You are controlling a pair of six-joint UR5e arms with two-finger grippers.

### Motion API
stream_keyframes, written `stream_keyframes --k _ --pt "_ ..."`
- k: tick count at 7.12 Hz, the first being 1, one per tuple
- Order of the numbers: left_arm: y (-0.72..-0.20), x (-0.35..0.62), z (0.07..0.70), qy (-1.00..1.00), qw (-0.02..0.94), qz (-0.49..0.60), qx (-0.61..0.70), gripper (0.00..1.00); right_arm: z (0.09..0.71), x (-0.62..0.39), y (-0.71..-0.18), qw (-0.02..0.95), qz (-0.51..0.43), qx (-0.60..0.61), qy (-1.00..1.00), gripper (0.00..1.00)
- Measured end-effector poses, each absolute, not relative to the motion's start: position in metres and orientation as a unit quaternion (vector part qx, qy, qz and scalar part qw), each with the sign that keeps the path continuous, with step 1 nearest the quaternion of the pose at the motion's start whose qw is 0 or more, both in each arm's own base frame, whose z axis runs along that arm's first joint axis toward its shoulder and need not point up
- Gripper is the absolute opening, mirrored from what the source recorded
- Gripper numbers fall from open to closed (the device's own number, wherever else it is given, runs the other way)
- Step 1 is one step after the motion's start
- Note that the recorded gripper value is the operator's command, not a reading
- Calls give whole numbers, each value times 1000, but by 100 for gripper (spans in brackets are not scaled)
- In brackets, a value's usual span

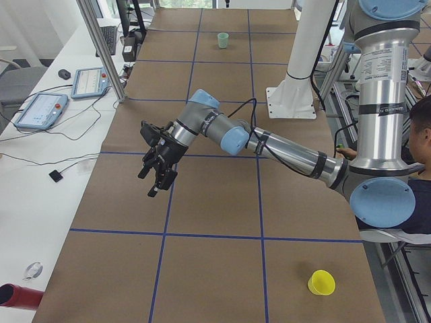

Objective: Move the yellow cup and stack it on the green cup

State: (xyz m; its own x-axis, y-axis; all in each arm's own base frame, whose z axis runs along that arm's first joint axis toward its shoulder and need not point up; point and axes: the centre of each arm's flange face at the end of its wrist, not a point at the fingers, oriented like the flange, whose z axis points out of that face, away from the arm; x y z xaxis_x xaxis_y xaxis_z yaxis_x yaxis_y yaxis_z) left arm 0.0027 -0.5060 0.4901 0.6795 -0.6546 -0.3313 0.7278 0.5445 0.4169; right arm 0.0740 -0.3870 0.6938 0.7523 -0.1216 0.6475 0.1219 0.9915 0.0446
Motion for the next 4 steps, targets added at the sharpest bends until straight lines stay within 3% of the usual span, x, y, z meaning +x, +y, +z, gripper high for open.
stream_keyframes --k 4 --pt "-473 44 551 -72 832 -516 193 100 694 74 -387 936 -66 2 -347 100"
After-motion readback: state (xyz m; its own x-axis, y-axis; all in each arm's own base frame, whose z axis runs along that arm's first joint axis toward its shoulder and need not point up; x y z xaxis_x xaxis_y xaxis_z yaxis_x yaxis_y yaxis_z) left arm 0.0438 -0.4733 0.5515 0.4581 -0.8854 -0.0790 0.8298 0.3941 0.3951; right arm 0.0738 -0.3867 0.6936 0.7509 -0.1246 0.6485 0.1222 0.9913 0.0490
